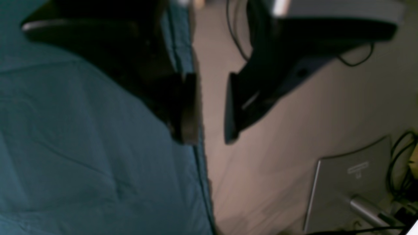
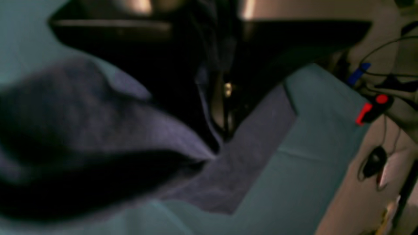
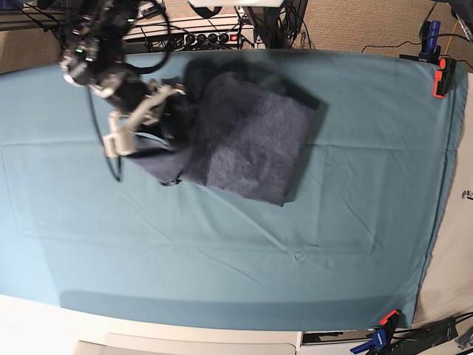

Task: Fold the T-shirt properly
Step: 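Lift the collar end with the right gripper and fold it over the hem fold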

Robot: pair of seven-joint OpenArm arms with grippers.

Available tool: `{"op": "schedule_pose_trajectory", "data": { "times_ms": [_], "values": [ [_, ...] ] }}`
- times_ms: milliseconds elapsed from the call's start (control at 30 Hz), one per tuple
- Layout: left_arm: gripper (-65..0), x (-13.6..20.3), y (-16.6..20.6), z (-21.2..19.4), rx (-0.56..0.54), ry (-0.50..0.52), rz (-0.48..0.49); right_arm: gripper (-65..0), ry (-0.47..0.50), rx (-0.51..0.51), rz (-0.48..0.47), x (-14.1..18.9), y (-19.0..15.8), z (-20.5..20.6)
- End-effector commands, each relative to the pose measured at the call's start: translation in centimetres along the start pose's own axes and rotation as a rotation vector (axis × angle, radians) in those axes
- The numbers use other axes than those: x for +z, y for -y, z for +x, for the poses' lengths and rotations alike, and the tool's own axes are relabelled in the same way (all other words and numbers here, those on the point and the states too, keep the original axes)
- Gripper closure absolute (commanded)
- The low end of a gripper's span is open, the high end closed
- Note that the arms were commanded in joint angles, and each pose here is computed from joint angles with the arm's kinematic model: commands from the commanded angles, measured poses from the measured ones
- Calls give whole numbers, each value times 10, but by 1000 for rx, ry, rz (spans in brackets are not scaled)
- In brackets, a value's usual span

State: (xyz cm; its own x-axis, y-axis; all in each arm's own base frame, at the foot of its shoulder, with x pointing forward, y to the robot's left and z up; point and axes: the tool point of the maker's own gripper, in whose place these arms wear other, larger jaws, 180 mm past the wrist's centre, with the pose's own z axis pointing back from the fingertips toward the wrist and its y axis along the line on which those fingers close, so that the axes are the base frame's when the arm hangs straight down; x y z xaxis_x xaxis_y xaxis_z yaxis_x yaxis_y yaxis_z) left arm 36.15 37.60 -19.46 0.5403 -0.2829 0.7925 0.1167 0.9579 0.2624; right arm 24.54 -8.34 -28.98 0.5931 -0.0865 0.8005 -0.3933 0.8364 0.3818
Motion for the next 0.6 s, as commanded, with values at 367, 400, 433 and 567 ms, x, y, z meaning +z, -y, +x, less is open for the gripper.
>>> {"op": "schedule_pose_trajectory", "data": {
  "times_ms": [367,400,433,567],
  "values": [
    [-159,14,-20,23,-41,48,49,0,64,174,-103,-44,-28,33],
    [-159,14,-21,23,-42,48,49,0,67,174,-95,-47,-33,34],
    [-159,14,-21,23,-42,48,49,0,68,175,-88,-49,-37,34],
    [-159,14,-21,23,-42,46,51,0,72,188,-77,-53,-45,35]
  ]
}}
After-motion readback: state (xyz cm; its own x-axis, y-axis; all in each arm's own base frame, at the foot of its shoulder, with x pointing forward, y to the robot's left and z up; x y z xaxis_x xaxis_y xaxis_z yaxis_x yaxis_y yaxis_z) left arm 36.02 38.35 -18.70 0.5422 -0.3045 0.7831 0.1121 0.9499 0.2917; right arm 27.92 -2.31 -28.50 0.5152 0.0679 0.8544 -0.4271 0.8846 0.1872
